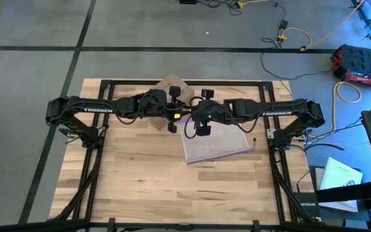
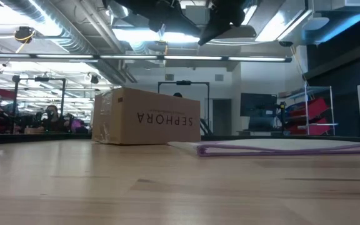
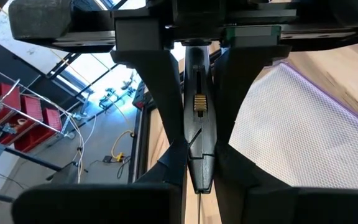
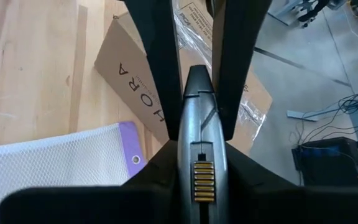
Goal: Unpack boxes
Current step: Open the cutter
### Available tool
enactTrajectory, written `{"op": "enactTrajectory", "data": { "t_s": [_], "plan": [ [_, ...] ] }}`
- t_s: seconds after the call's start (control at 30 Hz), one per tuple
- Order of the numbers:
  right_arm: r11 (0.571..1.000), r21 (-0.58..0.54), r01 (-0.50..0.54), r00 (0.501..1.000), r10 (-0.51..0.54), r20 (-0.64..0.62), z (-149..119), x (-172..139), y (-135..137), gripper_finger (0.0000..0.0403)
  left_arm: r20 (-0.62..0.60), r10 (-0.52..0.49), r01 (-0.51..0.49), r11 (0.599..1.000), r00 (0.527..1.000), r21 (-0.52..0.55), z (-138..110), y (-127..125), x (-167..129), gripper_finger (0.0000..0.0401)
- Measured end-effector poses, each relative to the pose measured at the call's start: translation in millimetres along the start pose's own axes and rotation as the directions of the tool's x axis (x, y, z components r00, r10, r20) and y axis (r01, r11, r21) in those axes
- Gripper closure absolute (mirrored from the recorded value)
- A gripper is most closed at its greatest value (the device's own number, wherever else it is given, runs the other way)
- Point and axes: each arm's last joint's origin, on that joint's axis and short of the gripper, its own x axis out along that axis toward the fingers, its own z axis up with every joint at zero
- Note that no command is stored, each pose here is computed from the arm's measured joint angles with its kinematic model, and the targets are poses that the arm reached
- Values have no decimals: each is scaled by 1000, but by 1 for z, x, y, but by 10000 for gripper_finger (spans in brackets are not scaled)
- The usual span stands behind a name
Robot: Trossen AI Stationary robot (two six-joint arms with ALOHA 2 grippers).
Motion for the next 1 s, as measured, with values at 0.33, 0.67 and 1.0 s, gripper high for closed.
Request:
{"op": "enactTrajectory", "data": {
  "t_s": [0.33, 0.67, 1.0],
  "plan": [
    [1000, -4, 1, 1000, -1, 0, 1, -5, 7, 352, 0, -8, 8, 1000, 1000, -2, 0, -1, 1, 371],
    [998, 55, 16, 1000, -15, -27, -5, -17, -4, 352, 34, 19, -19, 1000, 999, -8, 3, 1, 2, 227],
    [992, 124, 23, 982, 1, -190, -28, -5, -29, 352, 26, 37, -36, 999, 999, -33, 3, 2, 1, 155]
  ]
}}
